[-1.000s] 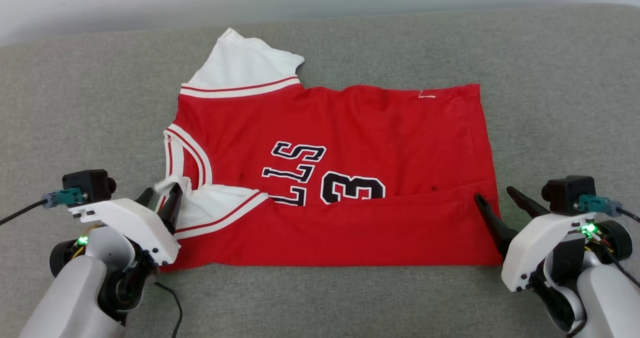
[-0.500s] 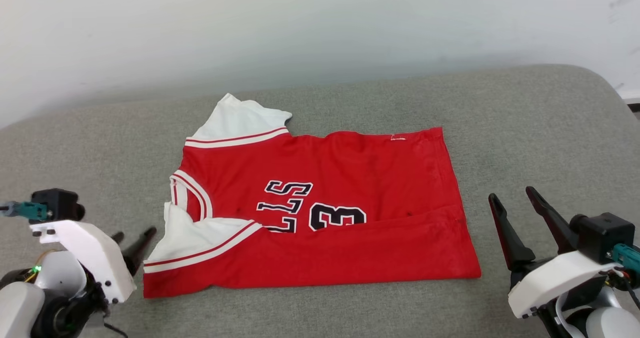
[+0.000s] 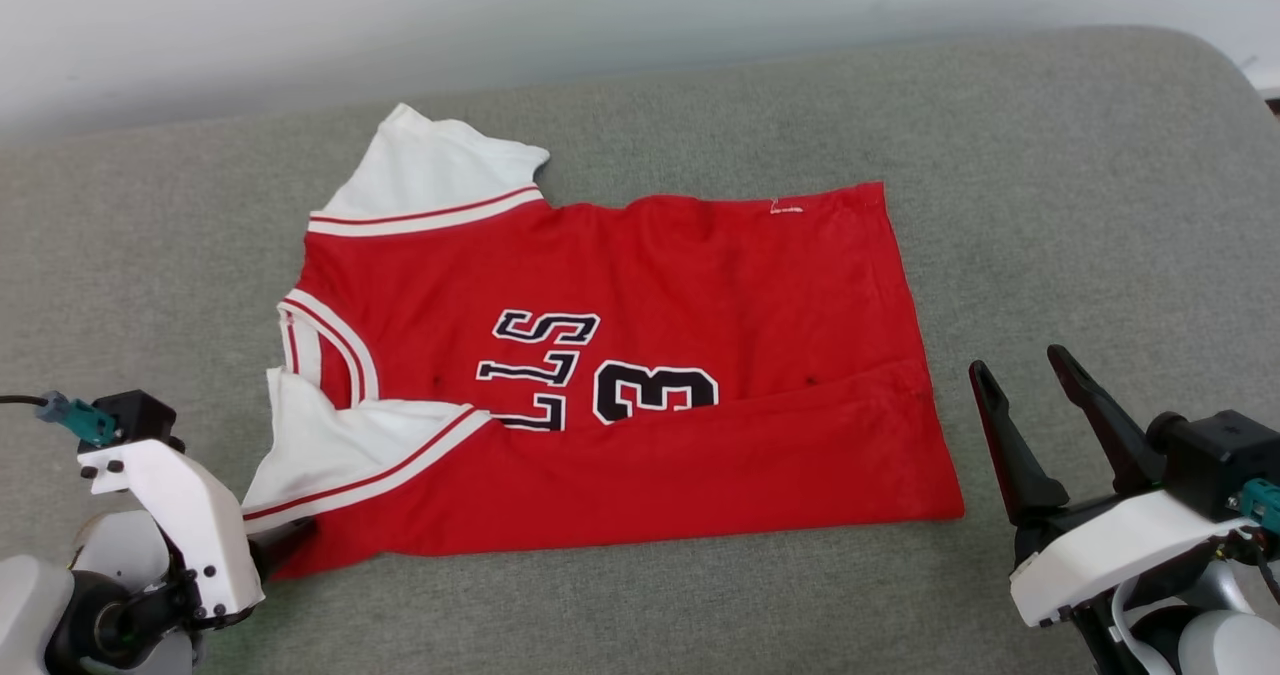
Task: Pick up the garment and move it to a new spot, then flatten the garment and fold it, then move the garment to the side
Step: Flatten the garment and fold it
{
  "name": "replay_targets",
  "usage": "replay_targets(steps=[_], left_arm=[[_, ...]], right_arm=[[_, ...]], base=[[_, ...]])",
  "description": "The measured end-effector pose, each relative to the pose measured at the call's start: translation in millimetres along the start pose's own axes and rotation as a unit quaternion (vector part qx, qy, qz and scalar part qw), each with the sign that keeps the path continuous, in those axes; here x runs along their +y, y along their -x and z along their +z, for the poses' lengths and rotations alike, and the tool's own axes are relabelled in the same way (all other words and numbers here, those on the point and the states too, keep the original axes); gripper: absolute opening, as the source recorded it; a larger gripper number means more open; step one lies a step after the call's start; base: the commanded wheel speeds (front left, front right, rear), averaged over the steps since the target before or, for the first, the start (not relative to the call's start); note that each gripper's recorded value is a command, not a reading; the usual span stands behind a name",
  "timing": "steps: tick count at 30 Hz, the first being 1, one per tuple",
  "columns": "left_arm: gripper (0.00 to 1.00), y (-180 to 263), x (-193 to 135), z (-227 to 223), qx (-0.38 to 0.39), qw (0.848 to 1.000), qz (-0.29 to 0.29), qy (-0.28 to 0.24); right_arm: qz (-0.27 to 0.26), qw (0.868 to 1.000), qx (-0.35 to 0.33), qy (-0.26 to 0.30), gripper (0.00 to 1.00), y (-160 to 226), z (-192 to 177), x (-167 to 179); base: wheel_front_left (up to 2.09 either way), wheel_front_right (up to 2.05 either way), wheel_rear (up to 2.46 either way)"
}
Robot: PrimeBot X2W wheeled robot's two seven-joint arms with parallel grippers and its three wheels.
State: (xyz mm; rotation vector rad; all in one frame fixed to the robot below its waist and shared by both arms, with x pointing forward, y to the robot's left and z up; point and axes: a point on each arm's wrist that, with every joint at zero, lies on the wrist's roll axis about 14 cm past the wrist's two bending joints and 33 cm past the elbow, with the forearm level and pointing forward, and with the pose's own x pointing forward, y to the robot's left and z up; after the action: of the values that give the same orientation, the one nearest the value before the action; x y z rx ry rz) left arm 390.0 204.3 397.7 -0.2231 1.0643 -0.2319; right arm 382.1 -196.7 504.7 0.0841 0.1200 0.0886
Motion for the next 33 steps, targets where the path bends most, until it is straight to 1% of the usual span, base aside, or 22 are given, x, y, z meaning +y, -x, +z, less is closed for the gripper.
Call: replay_targets(steps=[3,4,6,9,11,14,16,17,18,19,20,21,22,28,30,31,33], left_arm=[[1.0,-16,-3,-6,0.022,1.0,-0.012,0.018],[0.48,-20,-2,-7,0.027,0.999,-0.013,0.018],[0.0,-27,-5,-8,0.029,0.999,-0.02,0.023],[0.0,-32,-7,-9,0.032,0.999,-0.028,0.029],[0.0,-35,-15,-10,0.027,0.998,-0.04,0.033],[0.0,-33,-12,-9,0.015,0.998,-0.041,0.035],[0.0,-30,-12,-6,0.001,0.999,-0.041,0.033],[0.0,-28,-12,-3,-0.007,0.999,-0.04,0.031],[0.0,-23,-13,1,-0.021,0.998,-0.042,0.03],[0.0,-21,-14,3,-0.029,0.998,-0.041,0.028],[0.0,-18,-15,6,-0.038,0.998,-0.041,0.025],[0.0,-18,-15,6,-0.038,0.998,-0.041,0.025],[0.0,-12,-13,11,-0.054,0.998,-0.031,0.011],[0.0,-8,-17,12,-0.064,0.997,-0.031,0.007],[0.0,-9,-16,11,-0.062,0.998,-0.03,0.008],[0.0,-9,-16,11,-0.062,0.998,-0.03,0.008],[0.0,-10,-17,8,-0.06,0.998,-0.03,0.01]], right_arm=[[-0.007,1.0,0.016,-0.004,1.0,-4,-10,-5],[-0.01,1.0,0.02,-0.005,1.0,-5,-13,-7],[-0.019,0.999,0.028,-0.011,1.0,-6,-16,-14],[-0.031,0.998,0.051,-0.024,1.0,-4,-24,-23],[-0.038,0.997,0.064,-0.03,1.0,-3,-27,-29],[-0.039,0.994,0.098,-0.037,1.0,-3,-34,-35],[-0.037,0.989,0.134,-0.044,1.0,-1,-43,-37],[-0.036,0.986,0.158,-0.047,1.0,0,-49,-39],[-0.034,0.975,0.212,-0.051,1.0,4,-65,-42],[-0.031,0.968,0.244,-0.054,1.0,6,-74,-42],[-0.028,0.962,0.267,-0.056,1.0,7,-81,-42],[-0.028,0.962,0.267,-0.056,1.0,7,-81,-42],[-0.018,0.95,0.305,-0.063,1.0,5,-91,-38],[0.018,0.924,0.372,-0.08,1.0,-10,-120,-12],[0.031,0.919,0.383,-0.09,1.0,-18,-125,-2],[0.031,0.919,0.383,-0.09,1.0,-18,-125,-2],[0.043,0.911,0.399,-0.089,1.0,-22,-132,5]], base=[[0.0,0.0,0.0],[0.0,0.0,0.0],[0.0,0.0,0.0],[0.0,0.0,0.0],[0.0,0.0,0.0],[0.0,0.0,0.0],[0.0,0.0,0.0],[0.0,0.0,0.0],[0.0,0.0,0.0],[0.0,0.0,0.0],[0.0,0.0,0.0],[0.0,0.0,0.0],[0.0,0.0,0.0],[0.0,0.0,0.0],[0.0,0.0,0.0],[0.0,0.0,0.0],[0.0,0.0,0.0]])
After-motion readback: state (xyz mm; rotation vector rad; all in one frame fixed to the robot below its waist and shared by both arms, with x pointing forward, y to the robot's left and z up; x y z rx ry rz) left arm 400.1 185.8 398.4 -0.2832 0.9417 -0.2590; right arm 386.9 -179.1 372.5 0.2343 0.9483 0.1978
